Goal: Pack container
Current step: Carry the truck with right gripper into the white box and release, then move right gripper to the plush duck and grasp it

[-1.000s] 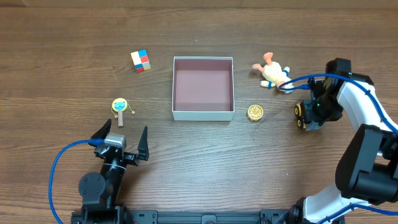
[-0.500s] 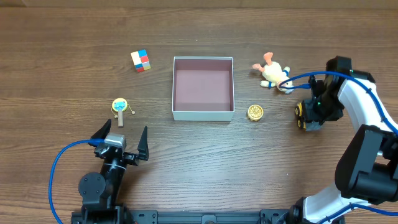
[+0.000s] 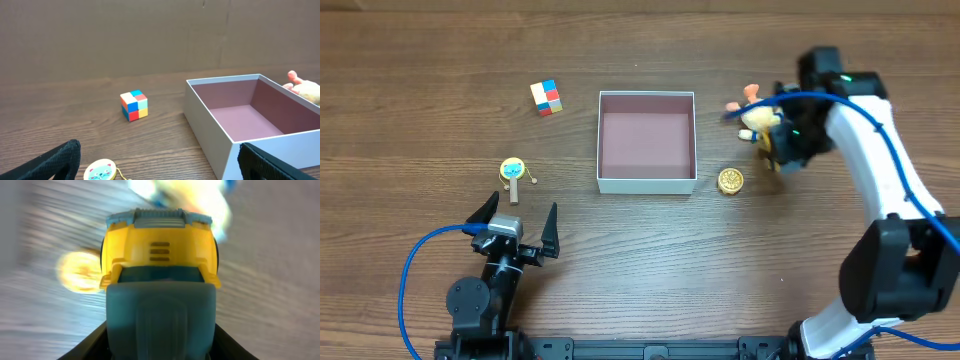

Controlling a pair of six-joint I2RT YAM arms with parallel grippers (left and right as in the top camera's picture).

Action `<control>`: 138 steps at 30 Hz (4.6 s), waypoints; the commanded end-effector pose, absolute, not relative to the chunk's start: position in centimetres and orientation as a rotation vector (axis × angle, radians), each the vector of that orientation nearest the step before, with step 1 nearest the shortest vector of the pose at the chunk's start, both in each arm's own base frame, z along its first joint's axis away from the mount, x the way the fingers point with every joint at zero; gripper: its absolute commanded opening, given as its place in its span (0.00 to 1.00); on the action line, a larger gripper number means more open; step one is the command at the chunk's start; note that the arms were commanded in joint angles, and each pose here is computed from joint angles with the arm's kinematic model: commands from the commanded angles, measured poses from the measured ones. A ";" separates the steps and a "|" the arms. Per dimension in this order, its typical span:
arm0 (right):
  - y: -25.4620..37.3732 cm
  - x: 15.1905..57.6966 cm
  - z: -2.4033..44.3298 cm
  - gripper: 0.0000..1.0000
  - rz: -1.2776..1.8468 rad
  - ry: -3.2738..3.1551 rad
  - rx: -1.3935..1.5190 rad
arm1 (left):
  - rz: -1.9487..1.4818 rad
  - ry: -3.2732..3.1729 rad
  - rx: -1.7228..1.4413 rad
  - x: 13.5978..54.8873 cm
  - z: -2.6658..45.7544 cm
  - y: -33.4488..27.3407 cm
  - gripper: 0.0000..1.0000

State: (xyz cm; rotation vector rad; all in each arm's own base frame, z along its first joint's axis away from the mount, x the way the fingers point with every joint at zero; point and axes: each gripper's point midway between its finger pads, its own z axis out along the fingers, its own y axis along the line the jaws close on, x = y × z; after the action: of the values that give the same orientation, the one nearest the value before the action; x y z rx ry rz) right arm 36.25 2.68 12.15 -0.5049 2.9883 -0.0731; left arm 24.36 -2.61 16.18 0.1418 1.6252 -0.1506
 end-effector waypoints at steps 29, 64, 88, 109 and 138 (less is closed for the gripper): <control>22.9 38.7 16.5 0.25 0.198 2.776 -0.183 | -0.129 1.616 0.151 24.4 16.3 -2.4 1.00; 23.2 38.4 11.6 0.44 0.145 2.904 -0.211 | -0.129 1.616 0.151 24.4 16.3 -2.4 1.00; 23.5 39.7 13.3 1.00 0.178 2.851 -0.206 | -0.129 1.616 0.151 24.4 16.3 -2.4 1.00; 4.4 44.2 22.7 1.00 0.019 2.836 -0.122 | -0.129 1.616 0.151 24.4 16.3 -2.4 1.00; 2.5 45.8 4.6 0.98 -0.089 3.146 -0.388 | -0.129 1.616 0.151 24.4 16.3 -2.4 1.00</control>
State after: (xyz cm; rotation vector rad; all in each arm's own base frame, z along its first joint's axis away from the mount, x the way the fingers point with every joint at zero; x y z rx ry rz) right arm 46.14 2.88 5.51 -0.3658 3.1336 -0.0739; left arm 24.36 -2.61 16.18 0.1418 1.6252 -0.1506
